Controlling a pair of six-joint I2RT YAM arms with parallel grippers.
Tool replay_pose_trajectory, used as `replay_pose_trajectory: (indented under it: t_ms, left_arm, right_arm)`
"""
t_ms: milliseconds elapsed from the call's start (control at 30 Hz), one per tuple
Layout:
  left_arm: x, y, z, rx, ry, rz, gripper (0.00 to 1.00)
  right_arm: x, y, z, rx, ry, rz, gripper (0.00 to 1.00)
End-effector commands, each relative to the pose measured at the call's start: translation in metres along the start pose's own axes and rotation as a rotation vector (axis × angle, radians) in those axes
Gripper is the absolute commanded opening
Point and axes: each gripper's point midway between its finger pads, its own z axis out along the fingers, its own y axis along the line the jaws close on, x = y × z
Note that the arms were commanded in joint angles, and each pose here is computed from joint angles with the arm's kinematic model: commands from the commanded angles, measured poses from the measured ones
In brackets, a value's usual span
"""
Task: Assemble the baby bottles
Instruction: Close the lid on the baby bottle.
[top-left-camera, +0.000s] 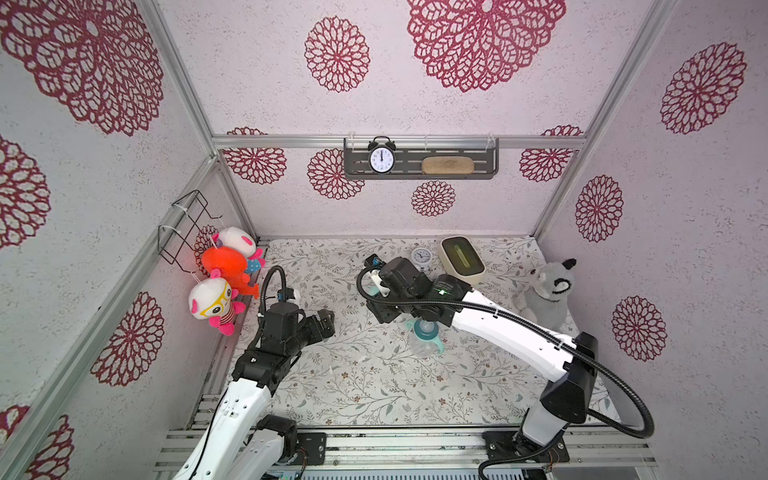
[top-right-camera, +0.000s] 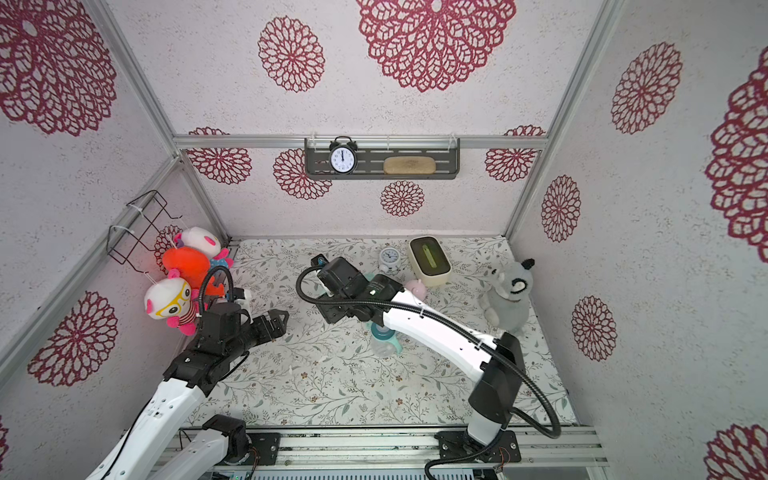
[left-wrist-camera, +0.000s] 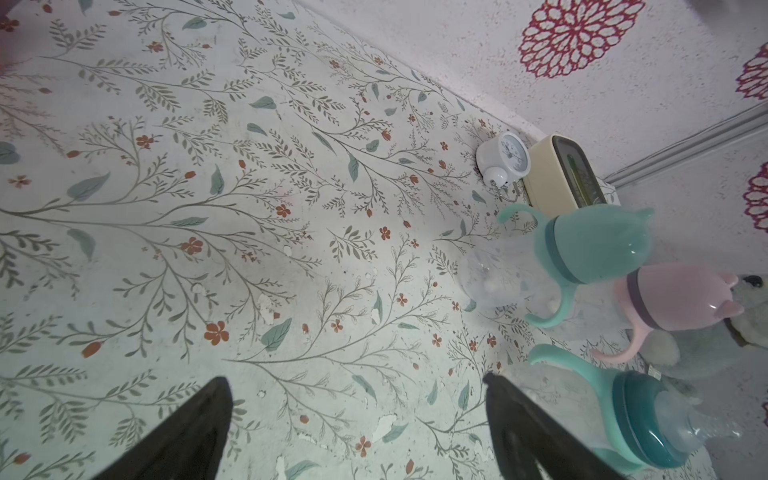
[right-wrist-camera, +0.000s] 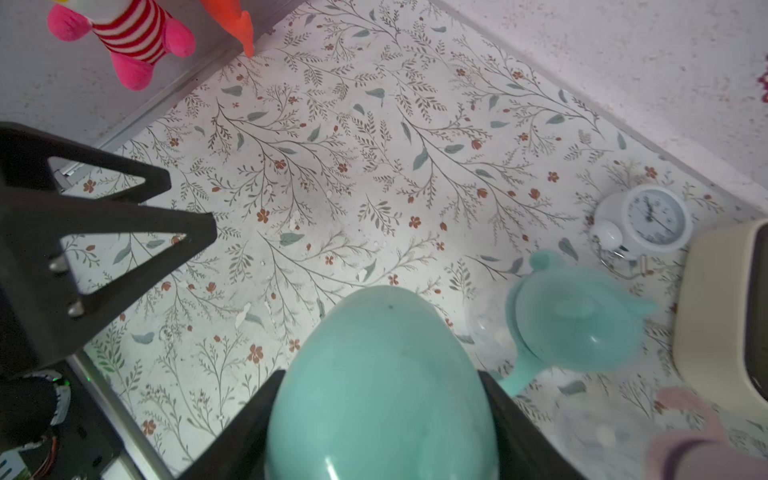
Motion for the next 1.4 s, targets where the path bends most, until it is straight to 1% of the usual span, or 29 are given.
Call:
replay_pose_trajectory:
  t_ms: [0, 133, 300, 500, 733, 1033, 1367]
  left_arm:
    - [-0.002, -0.024, 0.007, 0.091, -0.017, 0.058, 0.98]
    - [0.005, -0.046, 0.014, 0.141, -0.002, 0.127, 0.98]
    - [0.006, -0.054, 0.016, 0.152, 0.008, 0.146, 0.98]
    - [0.010, -0.055, 0.017, 0.160, 0.019, 0.144, 0.98]
    - [0.012, -0.054, 0.018, 0.159, 0.028, 0.147, 0.98]
    - [0.015, -0.054, 0.019, 0.159, 0.036, 0.152, 0.98]
    - [0.015, -0.054, 0.020, 0.155, 0.039, 0.156, 0.98]
  right_arm:
    - [0.023, -0.029, -0.035, 0.109, 0.063, -0.002, 0.68]
    - [0.041, -0.046, -0.049, 0.126, 0.082, 0.017, 0.68]
    - [0.062, -0.062, -0.050, 0.114, 0.097, 0.046, 0.68]
    - [0.083, -0.068, -0.037, 0.084, 0.126, 0.050, 0.68]
    - [0.098, -0.073, -0.023, 0.062, 0.140, 0.076, 0.68]
    - [0.112, -0.080, -0.004, 0.043, 0.186, 0.092, 0.68]
    - [0.123, -0.075, 0.008, 0.017, 0.229, 0.101, 0.68]
